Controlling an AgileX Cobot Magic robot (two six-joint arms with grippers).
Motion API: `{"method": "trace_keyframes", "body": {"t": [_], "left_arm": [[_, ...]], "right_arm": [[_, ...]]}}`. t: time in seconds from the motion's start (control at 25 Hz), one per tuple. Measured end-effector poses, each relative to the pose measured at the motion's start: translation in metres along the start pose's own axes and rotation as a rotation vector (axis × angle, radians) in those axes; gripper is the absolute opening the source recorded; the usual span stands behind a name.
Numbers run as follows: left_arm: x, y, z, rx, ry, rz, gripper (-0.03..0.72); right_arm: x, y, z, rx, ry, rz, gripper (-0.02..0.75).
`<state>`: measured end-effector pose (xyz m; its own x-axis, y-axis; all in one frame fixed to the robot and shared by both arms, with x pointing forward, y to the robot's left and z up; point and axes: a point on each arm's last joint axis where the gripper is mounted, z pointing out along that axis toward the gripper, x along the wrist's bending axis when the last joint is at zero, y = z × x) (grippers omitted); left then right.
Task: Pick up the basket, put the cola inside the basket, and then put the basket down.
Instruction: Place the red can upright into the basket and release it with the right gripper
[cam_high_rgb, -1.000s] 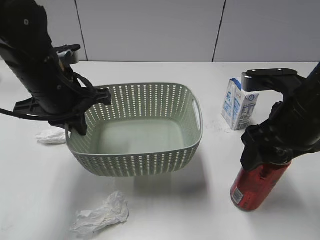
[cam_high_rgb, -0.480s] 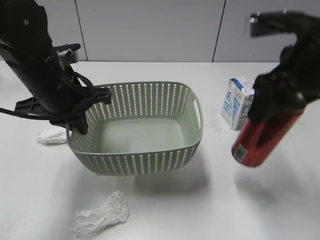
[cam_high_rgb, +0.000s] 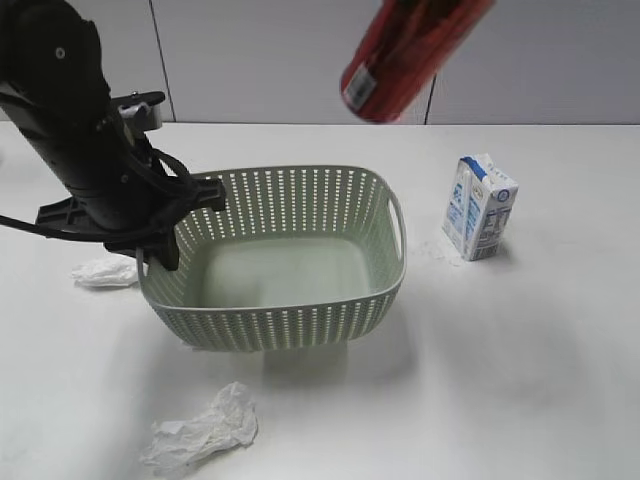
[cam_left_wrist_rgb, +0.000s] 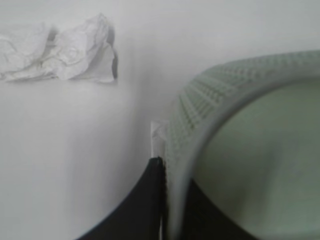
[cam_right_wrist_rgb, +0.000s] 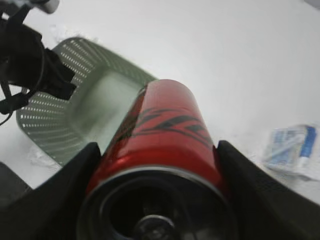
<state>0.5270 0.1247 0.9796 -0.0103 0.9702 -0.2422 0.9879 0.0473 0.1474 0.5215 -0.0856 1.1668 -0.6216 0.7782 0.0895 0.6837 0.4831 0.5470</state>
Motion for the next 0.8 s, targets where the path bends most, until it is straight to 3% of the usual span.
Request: {"method": "trace_keyframes", "body": {"t": [0.16,0.4,0.8], "left_arm": [[0.0,0.0,0.0,0.0,0.0,0.0,0.002],[0.0,-0.001,0.0,0.005,0.003,0.002,0.002],[0.0,-0.001,0.0,0.006,0.004,0.002,0.002]], "right_arm": [[0.026,-0.003,0.064,0.156,0.026,-0.07,0.498],[0.03,-0.014,0.128,0.305,-0.038,-0.142,0.498],[0.035,-0.018,0.146,0.345,0.033,-0.168,0.501]]}}
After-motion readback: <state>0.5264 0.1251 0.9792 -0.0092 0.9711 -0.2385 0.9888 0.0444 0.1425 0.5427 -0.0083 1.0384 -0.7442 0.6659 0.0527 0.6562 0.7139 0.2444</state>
